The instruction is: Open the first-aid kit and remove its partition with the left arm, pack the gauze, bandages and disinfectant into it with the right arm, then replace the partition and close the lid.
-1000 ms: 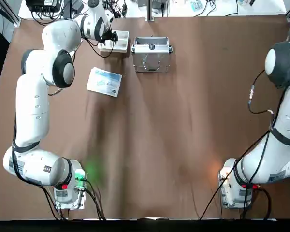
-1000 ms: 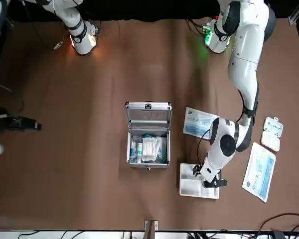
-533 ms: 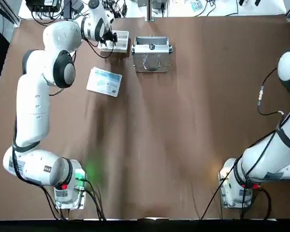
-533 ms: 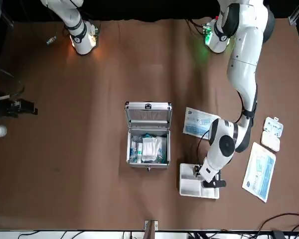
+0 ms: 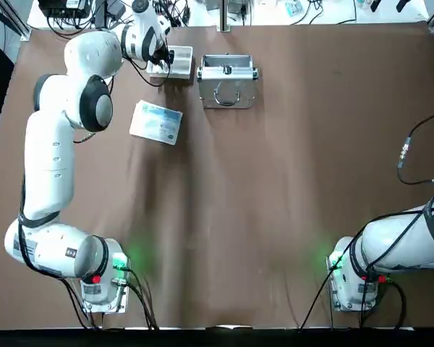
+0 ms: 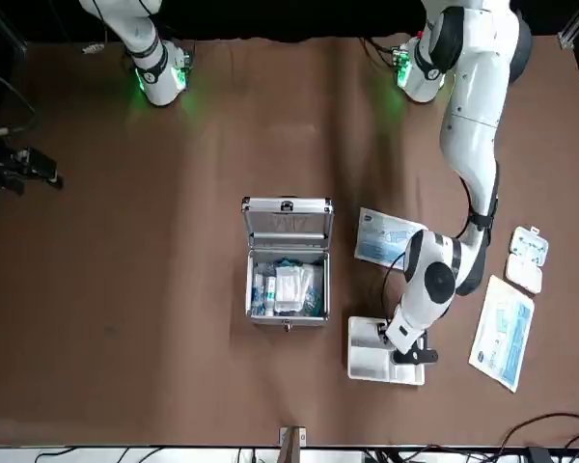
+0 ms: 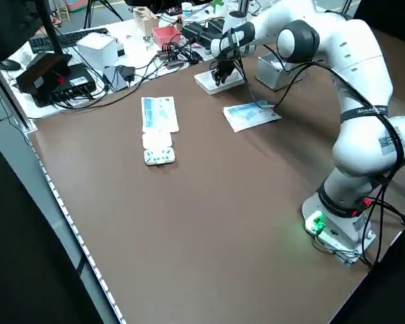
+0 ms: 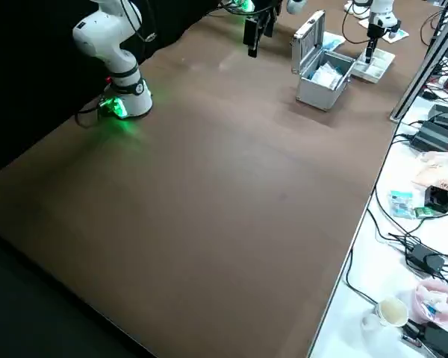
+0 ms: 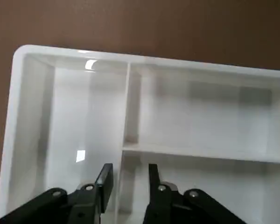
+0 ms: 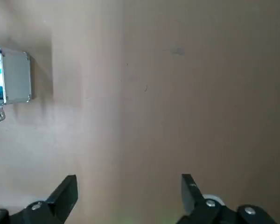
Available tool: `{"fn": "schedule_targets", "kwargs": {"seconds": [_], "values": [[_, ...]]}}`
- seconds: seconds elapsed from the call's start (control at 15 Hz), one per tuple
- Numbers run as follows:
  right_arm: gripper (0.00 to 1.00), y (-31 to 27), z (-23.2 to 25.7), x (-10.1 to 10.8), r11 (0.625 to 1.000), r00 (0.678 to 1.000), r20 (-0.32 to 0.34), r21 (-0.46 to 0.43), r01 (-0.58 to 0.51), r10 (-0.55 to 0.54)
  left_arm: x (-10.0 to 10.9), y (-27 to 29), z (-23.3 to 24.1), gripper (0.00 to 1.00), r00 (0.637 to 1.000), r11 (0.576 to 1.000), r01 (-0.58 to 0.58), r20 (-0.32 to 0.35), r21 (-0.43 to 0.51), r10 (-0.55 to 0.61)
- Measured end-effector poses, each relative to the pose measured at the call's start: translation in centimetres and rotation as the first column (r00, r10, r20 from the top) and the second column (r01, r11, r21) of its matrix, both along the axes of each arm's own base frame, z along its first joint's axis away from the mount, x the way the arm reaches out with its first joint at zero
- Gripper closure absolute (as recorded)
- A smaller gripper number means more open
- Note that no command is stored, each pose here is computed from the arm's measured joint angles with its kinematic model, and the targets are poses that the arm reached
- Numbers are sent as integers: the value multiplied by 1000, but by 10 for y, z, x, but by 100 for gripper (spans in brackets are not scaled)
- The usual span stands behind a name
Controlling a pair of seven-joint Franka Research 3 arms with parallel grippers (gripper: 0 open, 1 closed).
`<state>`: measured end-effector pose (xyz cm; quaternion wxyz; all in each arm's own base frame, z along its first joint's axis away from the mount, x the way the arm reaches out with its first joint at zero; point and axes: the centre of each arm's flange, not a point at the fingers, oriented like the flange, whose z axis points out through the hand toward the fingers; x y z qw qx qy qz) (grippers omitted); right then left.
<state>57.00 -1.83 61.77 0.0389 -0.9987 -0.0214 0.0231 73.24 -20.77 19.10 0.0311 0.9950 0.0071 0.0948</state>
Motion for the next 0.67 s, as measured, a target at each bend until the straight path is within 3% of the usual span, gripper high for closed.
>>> {"fn": "schedule_targets", "kwargs": {"seconds": [0.07, 0.27, 0.67], "values": [[2, -1, 3, -2, 1000, 1000, 2, -1, 2, -2, 0, 0, 0, 62, 1000, 1000, 0, 1, 0, 0], [2, -4, 13, -6, 1000, 1000, 8, -11, 5, -5, 1, 0, 2, 77, 1000, 1000, 0, 5, -1, 0], [2, 3, 11, -10, 1000, 1000, -26, -20, -12, 12, 2, 0, 4, 89, 1000, 1000, 1, 9, -1, -1]]}}
